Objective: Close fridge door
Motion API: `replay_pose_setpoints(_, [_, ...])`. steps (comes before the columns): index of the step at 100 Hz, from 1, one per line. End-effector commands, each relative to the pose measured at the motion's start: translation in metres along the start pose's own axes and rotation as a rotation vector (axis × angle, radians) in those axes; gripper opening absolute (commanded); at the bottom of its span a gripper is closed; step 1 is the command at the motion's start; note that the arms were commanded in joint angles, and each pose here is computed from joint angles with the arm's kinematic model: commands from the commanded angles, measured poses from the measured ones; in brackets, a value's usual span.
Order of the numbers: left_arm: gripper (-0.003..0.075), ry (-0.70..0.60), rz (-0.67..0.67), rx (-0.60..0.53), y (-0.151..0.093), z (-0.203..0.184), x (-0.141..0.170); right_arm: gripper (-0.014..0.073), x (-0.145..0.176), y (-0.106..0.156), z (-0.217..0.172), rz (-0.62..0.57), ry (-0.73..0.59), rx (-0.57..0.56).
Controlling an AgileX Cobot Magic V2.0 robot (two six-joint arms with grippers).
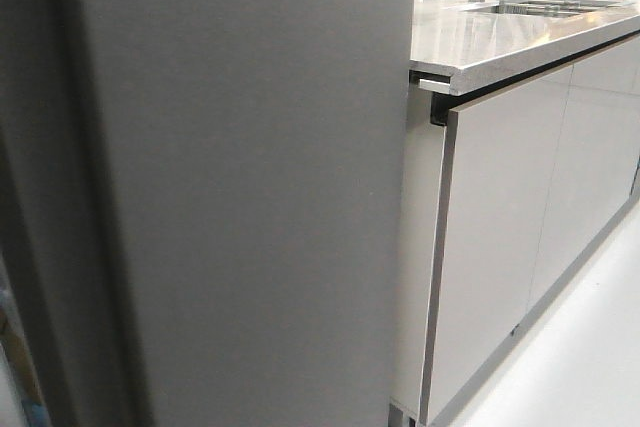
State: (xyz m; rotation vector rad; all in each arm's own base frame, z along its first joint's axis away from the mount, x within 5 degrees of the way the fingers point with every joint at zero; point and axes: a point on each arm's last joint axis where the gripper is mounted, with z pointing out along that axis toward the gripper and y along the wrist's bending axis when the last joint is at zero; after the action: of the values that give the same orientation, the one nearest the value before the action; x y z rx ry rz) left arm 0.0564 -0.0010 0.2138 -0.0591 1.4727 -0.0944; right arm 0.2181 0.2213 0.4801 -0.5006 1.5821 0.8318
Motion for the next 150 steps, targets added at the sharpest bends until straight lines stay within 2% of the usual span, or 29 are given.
replay_pose_setpoints(1, [-0.0021, -0.029, -0.006, 0.007, 0.0, 0.002, 0.004, -0.0076, -0.026, 0.004, -0.001, -0.013, -0.139, -0.007])
replay_pose_setpoints(43, [-0.0021, -0.029, -0.006, 0.007, 0.0, 0.002, 0.004, -0.0076, -0.024, -0.001, 0.062, -0.013, -0.143, -0.006])
replay_pose_setpoints(73, [-0.002, -0.029, -0.006, 0.007, 0.0, 0.002, 0.004, -0.0076, -0.015, -0.006, 0.084, -0.031, -0.153, 0.007])
replay_pose_setpoints(94, [-0.0021, -0.029, -0.006, 0.007, 0.0, 0.002, 0.004, -0.0076, -0.019, -0.01, 0.082, -0.104, -0.191, 0.03])
replay_pose_setpoints(112, [-0.0021, -0.029, -0.006, 0.007, 0.0, 0.002, 0.004, -0.0076, -0.023, -0.019, 0.076, -0.144, -0.167, 0.061])
replay_pose_setpoints(124, [-0.0021, -0.029, -0.006, 0.007, 0.0, 0.002, 0.004, -0.0076, -0.033, -0.021, 0.063, -0.211, -0.17, 0.087])
replay_pose_setpoints(150, [-0.0021, -0.029, -0.006, 0.007, 0.0, 0.002, 0.004, -0.0076, -0.051, -0.033, 0.034, -0.25, -0.156, 0.146])
